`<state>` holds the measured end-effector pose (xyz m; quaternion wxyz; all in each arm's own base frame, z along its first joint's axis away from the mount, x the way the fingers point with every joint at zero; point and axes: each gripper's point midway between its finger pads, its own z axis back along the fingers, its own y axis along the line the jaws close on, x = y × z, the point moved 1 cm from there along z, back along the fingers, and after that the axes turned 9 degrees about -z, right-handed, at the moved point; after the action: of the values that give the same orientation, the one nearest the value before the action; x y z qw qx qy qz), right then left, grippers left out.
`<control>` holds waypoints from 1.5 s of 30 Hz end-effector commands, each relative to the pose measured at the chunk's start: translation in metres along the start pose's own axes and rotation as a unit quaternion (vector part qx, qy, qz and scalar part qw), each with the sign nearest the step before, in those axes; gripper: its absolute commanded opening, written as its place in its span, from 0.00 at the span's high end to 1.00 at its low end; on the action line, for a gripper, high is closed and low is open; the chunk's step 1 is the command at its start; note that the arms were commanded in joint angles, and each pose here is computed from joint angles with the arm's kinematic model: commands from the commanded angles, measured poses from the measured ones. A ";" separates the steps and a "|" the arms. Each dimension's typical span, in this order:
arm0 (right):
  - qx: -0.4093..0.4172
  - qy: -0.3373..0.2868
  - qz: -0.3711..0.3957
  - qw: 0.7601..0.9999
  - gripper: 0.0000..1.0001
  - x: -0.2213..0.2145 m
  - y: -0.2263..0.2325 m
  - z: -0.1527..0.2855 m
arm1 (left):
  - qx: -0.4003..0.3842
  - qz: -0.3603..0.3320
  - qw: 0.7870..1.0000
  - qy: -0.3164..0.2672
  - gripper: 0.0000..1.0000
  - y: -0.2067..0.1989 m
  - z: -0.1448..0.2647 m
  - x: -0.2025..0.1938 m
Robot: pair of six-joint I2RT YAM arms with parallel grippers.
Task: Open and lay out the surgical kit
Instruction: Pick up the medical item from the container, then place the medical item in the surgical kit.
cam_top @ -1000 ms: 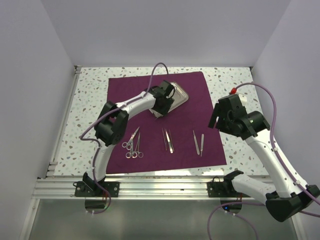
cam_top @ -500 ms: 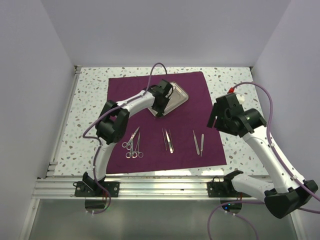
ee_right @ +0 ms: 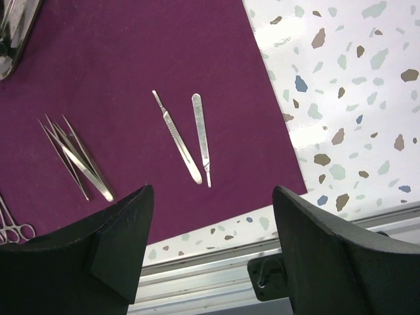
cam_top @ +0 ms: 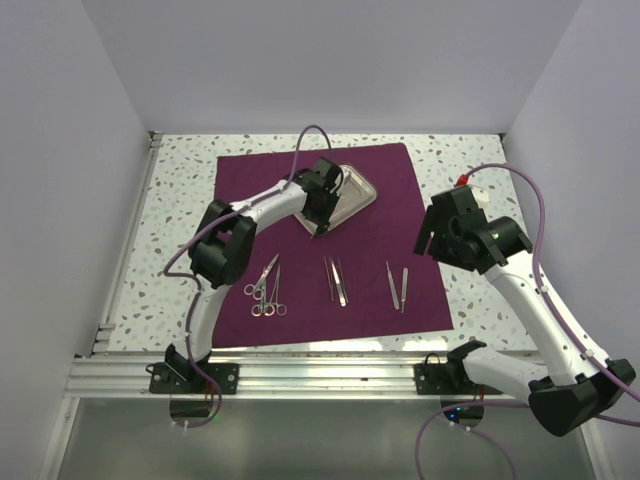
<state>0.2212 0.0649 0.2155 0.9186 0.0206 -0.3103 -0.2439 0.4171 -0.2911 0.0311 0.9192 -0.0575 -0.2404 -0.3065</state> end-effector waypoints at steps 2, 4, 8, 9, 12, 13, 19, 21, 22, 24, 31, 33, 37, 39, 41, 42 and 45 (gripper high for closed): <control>0.010 -0.025 -0.016 1.000 0.23 0.013 0.006 0.004 | -0.027 0.050 0.998 -0.025 1.00 -0.011 0.024 0.022; 0.011 -0.032 -0.018 0.999 0.23 0.016 0.006 0.006 | -0.033 0.075 0.994 -0.066 1.00 -0.015 0.045 0.046; 0.017 -0.040 -0.017 0.999 0.23 0.020 0.006 0.010 | -0.037 0.121 0.984 -0.122 1.00 -0.021 0.080 0.076; 0.017 -0.040 -0.015 0.999 0.23 0.019 0.006 0.010 | -0.043 0.139 0.980 -0.133 1.00 -0.026 0.086 0.082; 0.021 -0.039 -0.015 0.999 0.23 0.017 0.005 0.010 | -0.058 0.176 0.970 -0.159 1.00 -0.038 0.105 0.093; 0.022 -0.039 -0.015 0.999 0.23 0.016 0.004 0.010 | -0.065 0.186 0.965 -0.171 1.00 -0.041 0.115 0.097; 0.022 -0.069 -0.027 0.997 0.23 0.022 -0.006 0.020 | -0.154 0.281 0.930 -0.179 1.00 -0.106 0.126 0.088; 0.018 -0.080 -0.031 0.996 0.23 0.025 -0.010 0.025 | -0.180 0.306 0.919 -0.173 1.00 -0.140 0.120 0.074; 0.016 -0.093 -0.037 0.995 0.23 0.029 -0.014 0.029 | -0.188 0.317 0.913 -0.174 1.00 -0.149 0.122 0.071; 0.010 -0.102 -0.046 0.994 0.23 0.031 -0.020 0.033 | -0.209 0.359 0.895 -0.164 1.00 -0.171 0.115 0.058; 0.012 -0.126 -0.068 0.990 0.23 0.028 -0.038 0.046 | -0.233 0.407 0.873 -0.133 1.00 -0.214 0.090 0.033; 0.010 -0.128 -0.071 0.989 0.23 0.026 -0.042 0.049 | -0.239 0.397 0.877 -0.129 1.00 -0.228 0.089 0.035; 0.000 -0.123 -0.070 0.990 0.23 0.020 -0.050 0.047 | -0.248 0.389 0.880 -0.111 0.90 -0.245 0.081 0.032; 0.000 -0.124 -0.071 0.990 0.23 0.019 -0.052 0.048 | -0.258 0.382 0.882 -0.093 0.82 -0.255 0.074 0.028; -0.004 -0.123 -0.070 0.990 0.23 0.018 -0.054 0.047 | -0.279 0.375 0.881 -0.078 0.78 -0.266 0.076 0.028; -0.003 -0.124 -0.070 0.990 0.23 0.018 -0.053 0.047 | -0.286 0.372 0.880 -0.072 0.77 -0.269 0.076 0.028; -0.005 -0.123 -0.068 0.990 0.22 0.018 -0.052 0.044 | -0.304 0.359 0.880 -0.060 0.66 -0.280 0.078 0.030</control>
<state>0.1838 0.0212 0.2512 0.8633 0.0186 -0.4110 -0.2923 0.2432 -0.4905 0.0757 0.9071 -0.3881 -0.1630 0.0063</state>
